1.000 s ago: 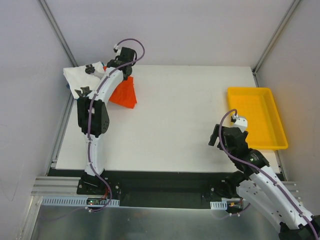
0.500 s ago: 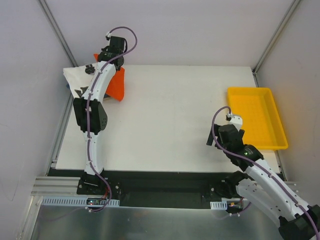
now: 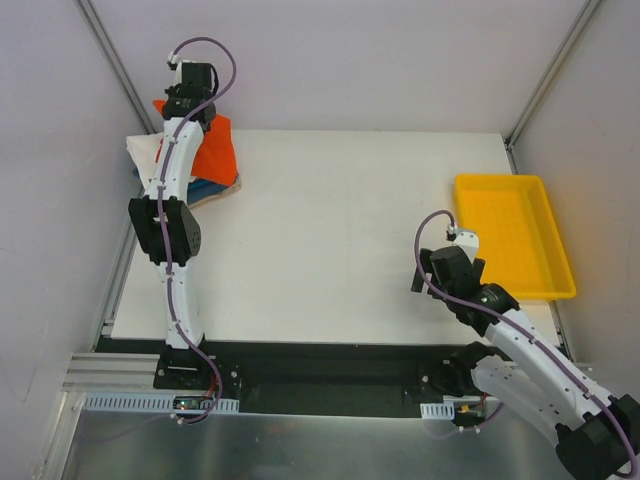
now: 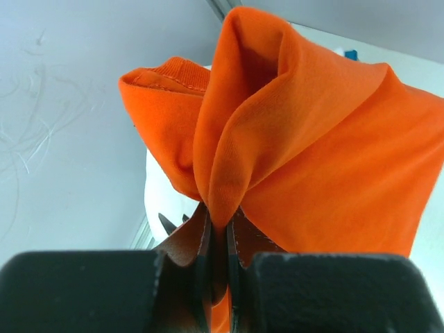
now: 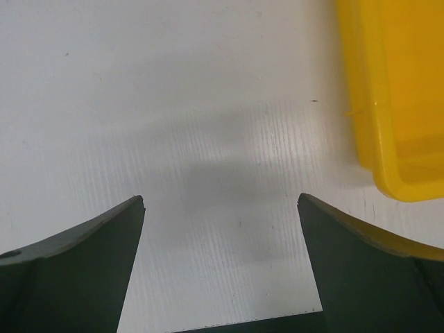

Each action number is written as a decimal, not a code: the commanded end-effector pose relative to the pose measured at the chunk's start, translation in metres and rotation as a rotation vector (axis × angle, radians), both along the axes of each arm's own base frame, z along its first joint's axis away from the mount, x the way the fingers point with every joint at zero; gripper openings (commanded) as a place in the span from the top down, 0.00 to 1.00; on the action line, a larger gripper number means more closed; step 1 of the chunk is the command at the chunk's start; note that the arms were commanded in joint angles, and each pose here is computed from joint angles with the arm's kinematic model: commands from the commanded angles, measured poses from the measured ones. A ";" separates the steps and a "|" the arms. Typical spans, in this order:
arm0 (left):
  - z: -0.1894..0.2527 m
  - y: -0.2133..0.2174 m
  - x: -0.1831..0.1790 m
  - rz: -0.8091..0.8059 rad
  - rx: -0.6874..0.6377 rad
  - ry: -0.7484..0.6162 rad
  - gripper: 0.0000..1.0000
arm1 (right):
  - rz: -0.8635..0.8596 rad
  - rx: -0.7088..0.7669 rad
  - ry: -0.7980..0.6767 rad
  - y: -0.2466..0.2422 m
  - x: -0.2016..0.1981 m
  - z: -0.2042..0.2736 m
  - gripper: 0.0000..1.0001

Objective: Fold and stack the t-shirts
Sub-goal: Neatly place the folded tshirt to the corner

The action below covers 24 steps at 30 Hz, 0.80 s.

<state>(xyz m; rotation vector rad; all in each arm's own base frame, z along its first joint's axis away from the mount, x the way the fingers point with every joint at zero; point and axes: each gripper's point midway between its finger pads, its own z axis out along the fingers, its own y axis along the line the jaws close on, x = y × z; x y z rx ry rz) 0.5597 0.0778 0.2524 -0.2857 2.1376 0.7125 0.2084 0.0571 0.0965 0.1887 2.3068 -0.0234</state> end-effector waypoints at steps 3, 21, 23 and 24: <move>0.047 0.047 -0.006 0.121 -0.075 -0.197 1.00 | -0.013 -0.020 -0.035 -0.001 0.010 0.013 0.03; 0.008 0.093 -0.015 0.326 0.026 -0.149 0.11 | -0.012 -0.054 -0.002 -0.001 0.014 0.010 0.03; 0.012 0.091 -0.017 0.317 0.011 -0.159 0.01 | -0.008 -0.050 -0.002 0.001 0.014 0.010 0.03; 0.013 0.089 -0.017 0.310 0.000 -0.163 0.01 | -0.010 -0.051 -0.001 0.000 0.014 0.010 0.03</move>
